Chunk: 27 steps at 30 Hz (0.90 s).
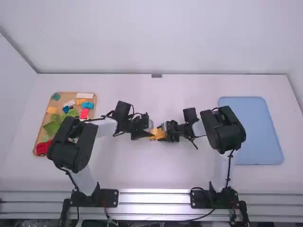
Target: Assemble lego blocks to make yellow taxi
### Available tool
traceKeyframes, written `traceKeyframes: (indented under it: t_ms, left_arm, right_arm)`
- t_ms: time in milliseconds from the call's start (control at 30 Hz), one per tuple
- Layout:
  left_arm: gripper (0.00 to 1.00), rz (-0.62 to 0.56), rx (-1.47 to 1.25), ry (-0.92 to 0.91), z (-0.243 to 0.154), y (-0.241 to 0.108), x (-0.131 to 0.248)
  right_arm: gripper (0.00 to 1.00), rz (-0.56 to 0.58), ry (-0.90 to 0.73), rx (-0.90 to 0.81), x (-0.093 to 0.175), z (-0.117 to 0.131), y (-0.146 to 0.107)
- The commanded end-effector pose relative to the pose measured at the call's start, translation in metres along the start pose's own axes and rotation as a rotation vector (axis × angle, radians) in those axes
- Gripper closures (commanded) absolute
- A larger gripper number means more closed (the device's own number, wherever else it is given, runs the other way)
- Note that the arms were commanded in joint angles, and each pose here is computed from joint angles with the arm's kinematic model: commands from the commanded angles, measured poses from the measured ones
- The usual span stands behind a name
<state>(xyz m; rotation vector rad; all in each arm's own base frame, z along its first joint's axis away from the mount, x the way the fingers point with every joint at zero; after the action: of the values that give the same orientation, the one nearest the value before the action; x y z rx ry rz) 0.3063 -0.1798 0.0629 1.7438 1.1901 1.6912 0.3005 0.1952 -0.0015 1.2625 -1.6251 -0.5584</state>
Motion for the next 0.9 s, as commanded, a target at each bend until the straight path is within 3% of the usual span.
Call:
traceKeyframes:
  t_ms: [0, 233, 867]
  left_arm:
    - [0.83, 0.002, 0.008, -0.008, -0.0042, -0.0010, 0.0008]
    - [0.89, 0.052, 0.007, 0.025, -0.0029, -0.0059, -0.0021]
    - [0.91, 0.084, -0.004, 0.043, -0.0037, -0.0079, -0.0058]
  right_arm:
    - [0.49, 0.014, -0.001, -0.012, -0.0012, -0.0011, -0.0062]
    - [0.49, 0.011, 0.011, -0.006, -0.0052, 0.0006, -0.0036]
    - [0.47, 0.009, -0.003, -0.050, -0.0048, -0.0031, -0.0035]
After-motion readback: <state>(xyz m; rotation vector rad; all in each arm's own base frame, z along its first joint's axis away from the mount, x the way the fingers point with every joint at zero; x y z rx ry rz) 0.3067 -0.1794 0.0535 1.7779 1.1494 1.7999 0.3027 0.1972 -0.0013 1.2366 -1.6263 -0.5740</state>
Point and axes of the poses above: each hand's point on the last joint's axis, 136 mm out from that joint toward the fingers, its own x axis back along the fingers, its own z axis along the line the jaws close on, y = z × x, the point moved 5 cm from there along x, back along the fingers, and after that the axes turned 15 degrees about x, right-handed, at the moved point
